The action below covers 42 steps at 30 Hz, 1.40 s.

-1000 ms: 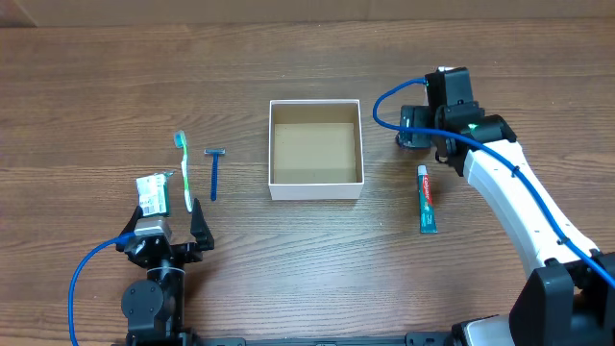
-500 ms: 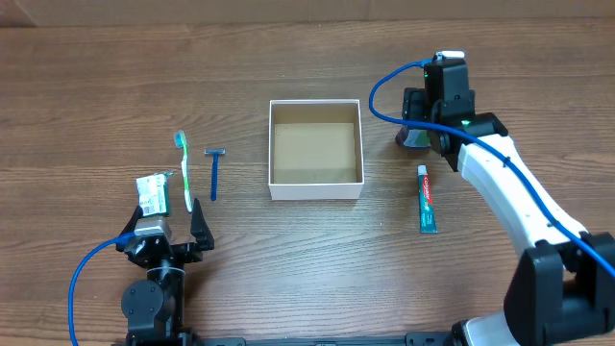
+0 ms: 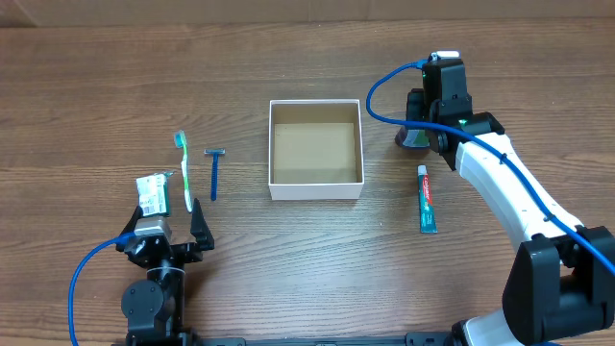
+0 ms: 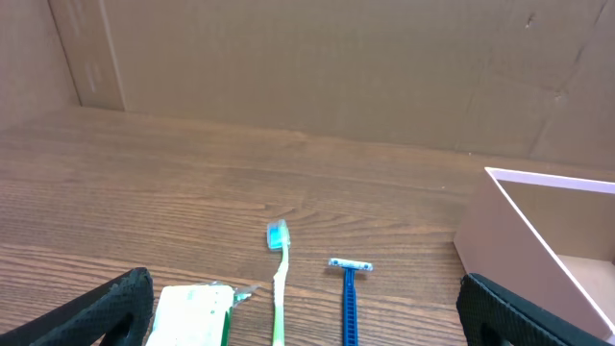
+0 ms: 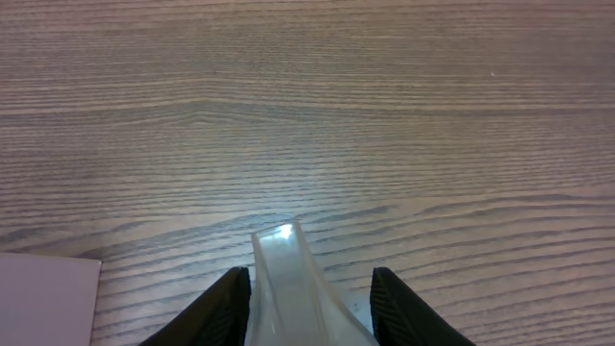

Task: Pack container
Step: 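Close right gripper on the soap bottle pump head and lift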

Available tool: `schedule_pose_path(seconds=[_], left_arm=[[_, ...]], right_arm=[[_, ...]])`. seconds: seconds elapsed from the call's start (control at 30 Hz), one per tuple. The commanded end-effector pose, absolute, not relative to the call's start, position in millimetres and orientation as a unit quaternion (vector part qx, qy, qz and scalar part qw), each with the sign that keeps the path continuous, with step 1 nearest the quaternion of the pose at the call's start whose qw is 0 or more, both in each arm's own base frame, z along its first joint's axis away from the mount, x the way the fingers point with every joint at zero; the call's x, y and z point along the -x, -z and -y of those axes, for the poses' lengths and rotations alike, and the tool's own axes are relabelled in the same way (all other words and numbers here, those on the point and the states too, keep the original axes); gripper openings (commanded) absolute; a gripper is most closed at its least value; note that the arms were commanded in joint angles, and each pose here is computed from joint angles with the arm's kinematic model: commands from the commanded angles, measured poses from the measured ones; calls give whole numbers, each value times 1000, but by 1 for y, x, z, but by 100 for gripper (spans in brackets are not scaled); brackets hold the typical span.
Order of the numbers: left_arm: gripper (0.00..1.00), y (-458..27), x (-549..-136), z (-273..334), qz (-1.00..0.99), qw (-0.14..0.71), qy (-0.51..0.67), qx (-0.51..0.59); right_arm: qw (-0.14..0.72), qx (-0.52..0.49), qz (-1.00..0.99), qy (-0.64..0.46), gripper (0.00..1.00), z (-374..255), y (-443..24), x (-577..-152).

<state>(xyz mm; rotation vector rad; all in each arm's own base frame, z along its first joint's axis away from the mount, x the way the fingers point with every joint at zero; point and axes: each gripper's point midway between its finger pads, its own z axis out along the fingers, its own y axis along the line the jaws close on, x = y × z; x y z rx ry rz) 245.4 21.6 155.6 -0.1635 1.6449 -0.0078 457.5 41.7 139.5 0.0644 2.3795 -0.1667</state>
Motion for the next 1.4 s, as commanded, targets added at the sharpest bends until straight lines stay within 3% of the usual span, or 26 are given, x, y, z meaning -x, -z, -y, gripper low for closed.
schedule_pose_path(seconds=[0.0, 0.37, 0.57, 0.63, 0.7, 0.77, 1.17, 1.37], left_arm=[[100, -157, -245, -22, -728, 681, 7, 79], [100, -157, -245, -22, -728, 681, 7, 79], [100, -157, -245, -22, -728, 681, 7, 79], [100, -157, -245, -22, -728, 681, 7, 79], [100, -157, -245, -22, -728, 681, 7, 79], [100, -157, -245, -22, -728, 681, 7, 79], [100, -157, -245, -22, -728, 681, 7, 79], [100, -157, -245, -22, -728, 681, 7, 79]], right_arm=[[386, -29, -920, 63, 42, -40, -154, -459], [454, -39, -889, 48, 38, -38, -221, -448], [455, -34, -889, 46, 39, -43, -224, -445], [451, -34, -891, 46, 69, -43, -223, -444], [439, -30, -897, 38, 83, -47, -216, -442], [429, -17, -903, 14, 91, -56, -208, -443], [383, -77, -920, -41, 90, -77, -160, -454], [380, -60, -922, -47, 70, -93, -158, -450]])
